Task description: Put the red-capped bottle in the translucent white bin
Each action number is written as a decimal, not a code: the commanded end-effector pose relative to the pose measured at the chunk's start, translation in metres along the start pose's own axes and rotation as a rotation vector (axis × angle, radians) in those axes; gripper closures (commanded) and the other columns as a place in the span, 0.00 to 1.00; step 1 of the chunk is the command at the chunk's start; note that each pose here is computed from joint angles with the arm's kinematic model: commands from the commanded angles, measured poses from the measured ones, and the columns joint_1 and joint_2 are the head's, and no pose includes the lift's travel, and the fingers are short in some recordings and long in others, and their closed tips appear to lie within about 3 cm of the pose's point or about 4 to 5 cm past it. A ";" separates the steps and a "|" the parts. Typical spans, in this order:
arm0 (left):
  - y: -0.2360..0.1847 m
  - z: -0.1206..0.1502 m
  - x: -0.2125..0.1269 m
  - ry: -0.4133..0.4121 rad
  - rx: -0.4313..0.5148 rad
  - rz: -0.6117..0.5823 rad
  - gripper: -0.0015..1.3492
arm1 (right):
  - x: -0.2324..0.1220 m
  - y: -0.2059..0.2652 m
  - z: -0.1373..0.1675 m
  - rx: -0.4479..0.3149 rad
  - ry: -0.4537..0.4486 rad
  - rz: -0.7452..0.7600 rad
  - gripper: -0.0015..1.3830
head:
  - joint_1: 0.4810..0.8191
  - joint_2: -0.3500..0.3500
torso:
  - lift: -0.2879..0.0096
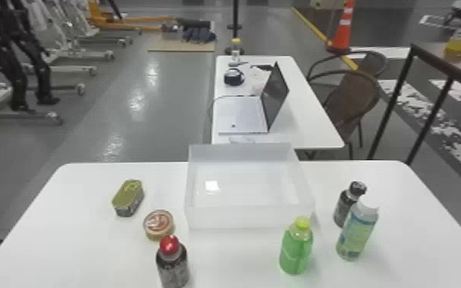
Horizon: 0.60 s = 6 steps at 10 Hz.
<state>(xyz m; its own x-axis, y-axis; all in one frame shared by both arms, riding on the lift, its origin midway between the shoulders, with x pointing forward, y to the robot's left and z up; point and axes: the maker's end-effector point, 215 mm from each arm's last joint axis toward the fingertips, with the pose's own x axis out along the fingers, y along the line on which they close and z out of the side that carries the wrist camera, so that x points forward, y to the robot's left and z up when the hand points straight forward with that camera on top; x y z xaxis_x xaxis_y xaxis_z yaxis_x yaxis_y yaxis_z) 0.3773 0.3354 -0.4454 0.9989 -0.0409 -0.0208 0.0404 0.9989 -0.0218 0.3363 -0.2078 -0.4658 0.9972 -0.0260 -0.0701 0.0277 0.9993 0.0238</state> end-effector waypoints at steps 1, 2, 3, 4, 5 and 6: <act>-0.001 0.000 0.000 0.000 -0.003 0.001 0.08 | 0.000 0.000 0.000 0.001 0.000 -0.001 0.15 | 0.20 0.50 | 0.63; -0.001 0.000 0.001 -0.002 -0.004 0.000 0.08 | 0.000 0.000 0.000 0.001 0.000 -0.001 0.15 | 0.20 0.50 | 0.63; -0.003 -0.001 0.001 0.000 -0.006 -0.002 0.08 | 0.000 0.000 0.000 0.001 0.000 -0.001 0.15 | 0.20 0.50 | 0.63; -0.004 -0.001 0.002 -0.001 -0.009 -0.004 0.08 | 0.000 0.000 0.000 0.001 0.000 -0.001 0.15 | 0.20 0.50 | 0.63; -0.006 -0.001 0.002 -0.002 -0.017 -0.006 0.08 | 0.000 0.000 0.000 0.001 0.000 -0.001 0.15 | 0.20 0.50 | 0.63; -0.014 -0.002 0.006 -0.006 -0.045 -0.019 0.08 | 0.000 0.000 0.000 0.001 0.000 -0.001 0.15 | 0.20 0.50 | 0.63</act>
<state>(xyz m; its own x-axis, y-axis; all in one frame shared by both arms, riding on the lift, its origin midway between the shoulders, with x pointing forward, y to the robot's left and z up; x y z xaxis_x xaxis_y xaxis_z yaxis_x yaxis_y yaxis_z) 0.3815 0.3241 -0.4464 0.9980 -0.0607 -0.0148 0.0599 0.9969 -0.0512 0.3363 -0.2081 -0.4659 0.9972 -0.0267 -0.0704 0.0285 0.9993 0.0249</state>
